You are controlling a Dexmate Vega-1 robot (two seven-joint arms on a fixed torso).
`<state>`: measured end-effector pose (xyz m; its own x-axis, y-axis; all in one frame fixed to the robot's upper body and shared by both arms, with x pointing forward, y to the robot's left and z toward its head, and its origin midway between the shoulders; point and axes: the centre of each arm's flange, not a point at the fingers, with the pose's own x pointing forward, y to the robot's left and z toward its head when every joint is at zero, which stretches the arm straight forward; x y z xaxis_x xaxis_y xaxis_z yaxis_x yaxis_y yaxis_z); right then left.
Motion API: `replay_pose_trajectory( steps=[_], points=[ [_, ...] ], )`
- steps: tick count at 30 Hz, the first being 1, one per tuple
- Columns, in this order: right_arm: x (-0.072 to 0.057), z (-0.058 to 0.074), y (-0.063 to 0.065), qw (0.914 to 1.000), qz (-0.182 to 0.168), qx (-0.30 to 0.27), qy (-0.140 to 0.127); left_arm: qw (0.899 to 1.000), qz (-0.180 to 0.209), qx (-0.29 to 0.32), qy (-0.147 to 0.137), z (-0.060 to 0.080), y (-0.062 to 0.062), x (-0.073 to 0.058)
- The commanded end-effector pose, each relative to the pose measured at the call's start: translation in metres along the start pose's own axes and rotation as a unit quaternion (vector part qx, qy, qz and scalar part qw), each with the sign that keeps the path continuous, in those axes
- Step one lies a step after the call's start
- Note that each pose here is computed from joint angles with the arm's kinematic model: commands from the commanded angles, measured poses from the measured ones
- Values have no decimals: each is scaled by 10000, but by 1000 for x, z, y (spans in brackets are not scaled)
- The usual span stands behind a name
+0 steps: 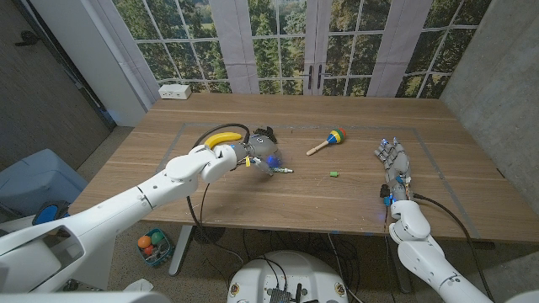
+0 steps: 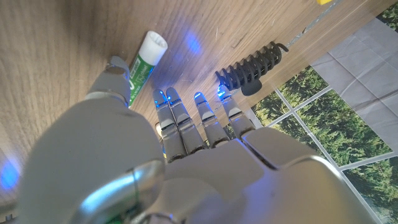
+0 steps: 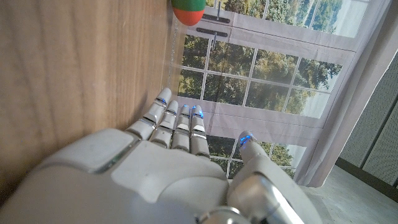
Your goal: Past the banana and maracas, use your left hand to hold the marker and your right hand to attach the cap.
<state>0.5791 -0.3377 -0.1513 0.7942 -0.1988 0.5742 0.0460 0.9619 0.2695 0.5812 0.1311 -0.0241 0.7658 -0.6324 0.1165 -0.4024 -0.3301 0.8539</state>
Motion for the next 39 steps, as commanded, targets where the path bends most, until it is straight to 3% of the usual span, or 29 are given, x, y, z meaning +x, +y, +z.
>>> replay_pose_trajectory(
  steps=[1, 9, 16, 24, 27, 39],
  points=[
    [1, 0, -1, 10000, -25, -50, 11, 9996, -273, 56, 30, 1, -11, 5],
    [3, 0, -1, 10000, -19, -82, 17, 9990, -433, 76, 58, 0, -13, 8],
    [4, 1, 0, 9999, -61, -118, -1, 9934, -1125, 172, 115, -2, -13, 17],
    [7, 2, 1, 9997, -101, -202, -6, 9914, -1297, 182, 34, -4, -18, 23],
    [7, 2, 0, 9997, -113, -234, -12, 9902, -1374, 234, -124, -4, -21, 25],
    [9, 1, -2, 9989, -166, -443, 17, 9879, -1528, 183, -189, -6, -46, 30]
  ],
)
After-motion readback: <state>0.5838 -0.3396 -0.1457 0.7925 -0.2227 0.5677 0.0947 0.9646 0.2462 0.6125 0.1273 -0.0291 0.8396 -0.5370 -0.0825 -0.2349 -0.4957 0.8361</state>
